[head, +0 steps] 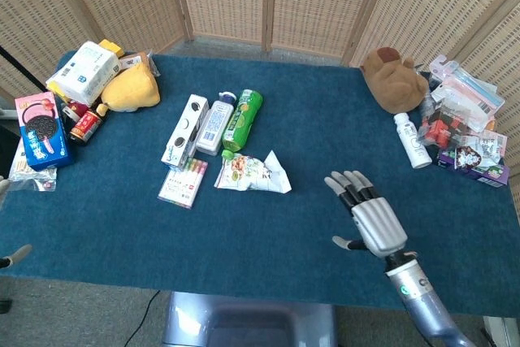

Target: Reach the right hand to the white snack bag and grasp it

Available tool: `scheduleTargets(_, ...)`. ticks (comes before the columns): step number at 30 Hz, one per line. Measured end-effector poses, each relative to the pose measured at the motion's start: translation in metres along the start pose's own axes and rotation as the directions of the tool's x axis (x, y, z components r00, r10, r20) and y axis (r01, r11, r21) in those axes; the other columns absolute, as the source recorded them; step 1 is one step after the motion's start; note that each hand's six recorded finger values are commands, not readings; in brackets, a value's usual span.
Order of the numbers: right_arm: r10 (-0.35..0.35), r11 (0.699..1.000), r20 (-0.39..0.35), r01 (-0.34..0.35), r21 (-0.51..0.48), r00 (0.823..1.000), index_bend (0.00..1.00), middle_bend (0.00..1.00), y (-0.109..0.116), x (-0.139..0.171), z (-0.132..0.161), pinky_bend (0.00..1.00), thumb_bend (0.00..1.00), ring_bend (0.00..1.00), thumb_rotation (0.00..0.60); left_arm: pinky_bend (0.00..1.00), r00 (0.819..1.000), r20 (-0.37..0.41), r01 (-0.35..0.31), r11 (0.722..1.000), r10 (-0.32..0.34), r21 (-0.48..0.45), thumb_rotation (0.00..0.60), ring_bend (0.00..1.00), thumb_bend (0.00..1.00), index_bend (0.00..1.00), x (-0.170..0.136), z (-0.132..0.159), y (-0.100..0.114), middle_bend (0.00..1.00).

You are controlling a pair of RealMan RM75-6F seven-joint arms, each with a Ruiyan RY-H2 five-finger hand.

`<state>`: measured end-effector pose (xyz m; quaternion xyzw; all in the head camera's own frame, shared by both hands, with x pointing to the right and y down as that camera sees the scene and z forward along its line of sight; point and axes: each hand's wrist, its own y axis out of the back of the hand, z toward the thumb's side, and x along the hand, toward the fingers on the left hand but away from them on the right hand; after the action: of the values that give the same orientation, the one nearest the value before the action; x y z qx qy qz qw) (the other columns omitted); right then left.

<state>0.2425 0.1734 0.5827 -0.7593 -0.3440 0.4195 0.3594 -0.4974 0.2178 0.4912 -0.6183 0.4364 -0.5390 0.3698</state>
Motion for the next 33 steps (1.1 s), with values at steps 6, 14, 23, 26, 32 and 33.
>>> scheduleTargets(6, 0.048, 0.999, -0.044, -0.048, -0.008, 0.998, 0.0, 0.0, -0.021, -0.05, 0.039, 0.0, 0.02, 0.0, 0.6, 0.0, 1.0, -0.013, -0.008, 1.0, 0.008, 0.002, 0.6, 0.0, 0.0, 0.0, 0.0, -0.002, 0.002, 0.0)
scheduleTargets(14, 0.098, 0.995, -0.03, -0.097, 0.014, 0.995, 0.0, 0.0, -0.054, -0.11, 0.065, 0.0, 0.02, 0.0, 0.6, 0.0, 0.999, -0.036, -0.007, 1.0, 0.007, 0.007, 0.6, 0.0, 0.0, 0.0, 0.001, -0.006, 0.001, 0.0)
scheduleTargets(23, 0.125, 0.99, 0.012, -0.126, 0.069, 0.992, 0.0, 0.0, -0.074, -0.16, 0.071, 0.0, 0.02, 0.0, 0.6, 0.0, 0.998, -0.063, 0.011, 1.0, -0.009, 0.022, 0.6, 0.0, 0.0, 0.0, 0.009, -0.015, -0.006, 0.0)
scheduleTargets(26, 0.137, 0.986, 0.04, -0.141, 0.09, 0.99, 0.0, 0.0, -0.081, -0.173, 0.065, 0.0, 0.02, 0.0, 0.6, 0.0, 0.997, -0.076, 0.004, 1.0, -0.002, 0.025, 0.6, 0.0, 0.0, 0.0, 0.01, -0.019, -0.005, 0.0)
scheduleTargets(32, 0.168, 0.98, 0.063, -0.174, 0.102, 0.984, 0.0, 0.0, -0.096, -0.187, 0.063, 0.0, 0.02, 0.0, 0.6, 0.0, 0.996, -0.09, 0.001, 1.0, 0.002, 0.028, 0.6, 0.0, 0.0, 0.0, 0.011, -0.023, -0.005, 0.0)
scheduleTargets(33, 0.172, 0.979, 0.065, -0.178, 0.102, 0.983, 0.0, 0.0, -0.099, -0.188, 0.063, 0.0, 0.02, 0.0, 0.6, 0.0, 0.996, -0.091, -0.001, 1.0, 0.003, 0.028, 0.6, 0.0, 0.0, 0.0, 0.011, -0.023, -0.004, 0.0)
